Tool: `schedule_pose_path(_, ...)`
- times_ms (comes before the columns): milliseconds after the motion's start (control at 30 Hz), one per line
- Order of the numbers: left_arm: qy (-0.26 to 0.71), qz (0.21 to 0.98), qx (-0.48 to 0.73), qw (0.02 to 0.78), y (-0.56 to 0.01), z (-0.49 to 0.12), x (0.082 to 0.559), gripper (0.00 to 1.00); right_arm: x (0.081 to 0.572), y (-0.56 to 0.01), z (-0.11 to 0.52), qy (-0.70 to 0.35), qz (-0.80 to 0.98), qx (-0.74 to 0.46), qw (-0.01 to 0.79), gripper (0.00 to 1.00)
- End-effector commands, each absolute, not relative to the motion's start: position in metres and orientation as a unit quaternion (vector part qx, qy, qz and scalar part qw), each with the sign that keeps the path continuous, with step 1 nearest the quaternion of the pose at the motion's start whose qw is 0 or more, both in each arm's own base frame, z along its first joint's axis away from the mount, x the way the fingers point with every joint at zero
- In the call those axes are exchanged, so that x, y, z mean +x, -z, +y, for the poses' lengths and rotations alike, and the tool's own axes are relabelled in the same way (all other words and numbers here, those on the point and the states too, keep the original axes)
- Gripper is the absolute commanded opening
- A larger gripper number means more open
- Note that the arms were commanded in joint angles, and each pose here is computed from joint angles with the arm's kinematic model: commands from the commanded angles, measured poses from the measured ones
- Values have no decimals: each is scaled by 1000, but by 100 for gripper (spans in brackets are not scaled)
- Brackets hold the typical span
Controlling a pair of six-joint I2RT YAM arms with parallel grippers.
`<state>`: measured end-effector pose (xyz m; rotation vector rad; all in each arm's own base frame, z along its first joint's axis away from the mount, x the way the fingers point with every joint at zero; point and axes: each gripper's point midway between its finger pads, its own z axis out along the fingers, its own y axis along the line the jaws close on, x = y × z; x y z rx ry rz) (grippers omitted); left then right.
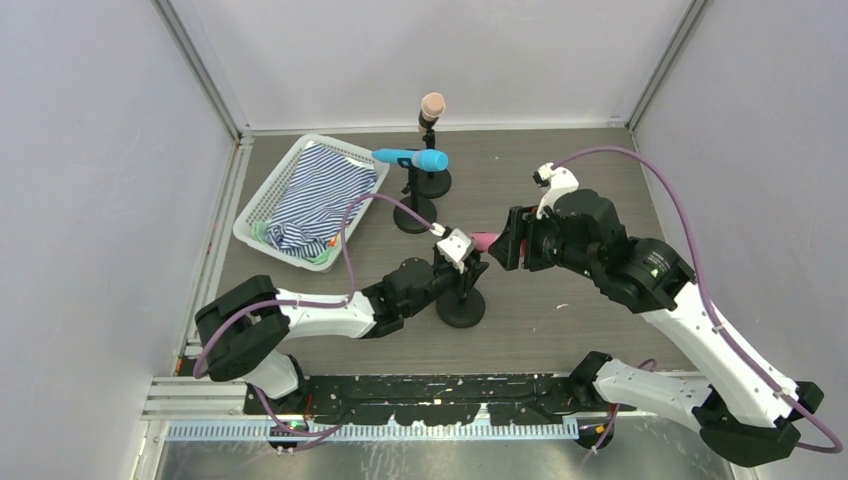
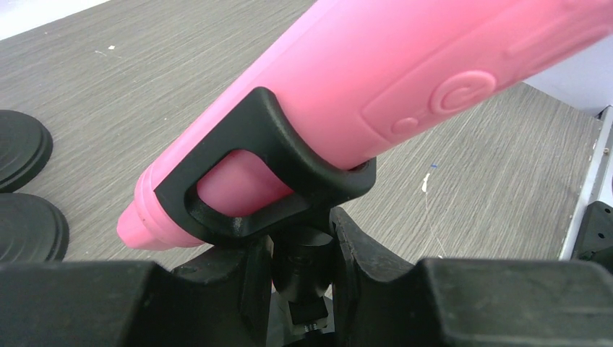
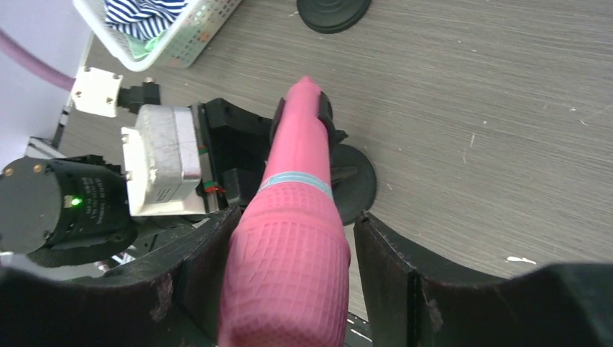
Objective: Attach the microphones to the stand
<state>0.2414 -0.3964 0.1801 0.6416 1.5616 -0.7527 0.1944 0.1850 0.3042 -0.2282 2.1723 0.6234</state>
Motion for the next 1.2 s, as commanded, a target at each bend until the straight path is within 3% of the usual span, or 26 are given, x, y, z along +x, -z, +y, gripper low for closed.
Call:
schedule_pose_path(0,286,675,275,622,-189,-384,256,0,199,-324,178,-238,862,-80,440,62)
schedule_pose_path(533,284,673,287,620,-186,-387,254,0,202,-300,184,-199,892,-108,391,60)
schedule_pose_path(667,282,671,292,620,-186,-387,253,0,209,-295,188,-190,894,-117,389,48)
schedule_pose_path(1000,291,656,312,622,-188,-391,244,0,218,-270,201,-172,906,-151,356,2)
schedule_pose_path(1167,289,645,331,625,-190,-397,238,0,223,-253,209,-163,915,-162,333,1)
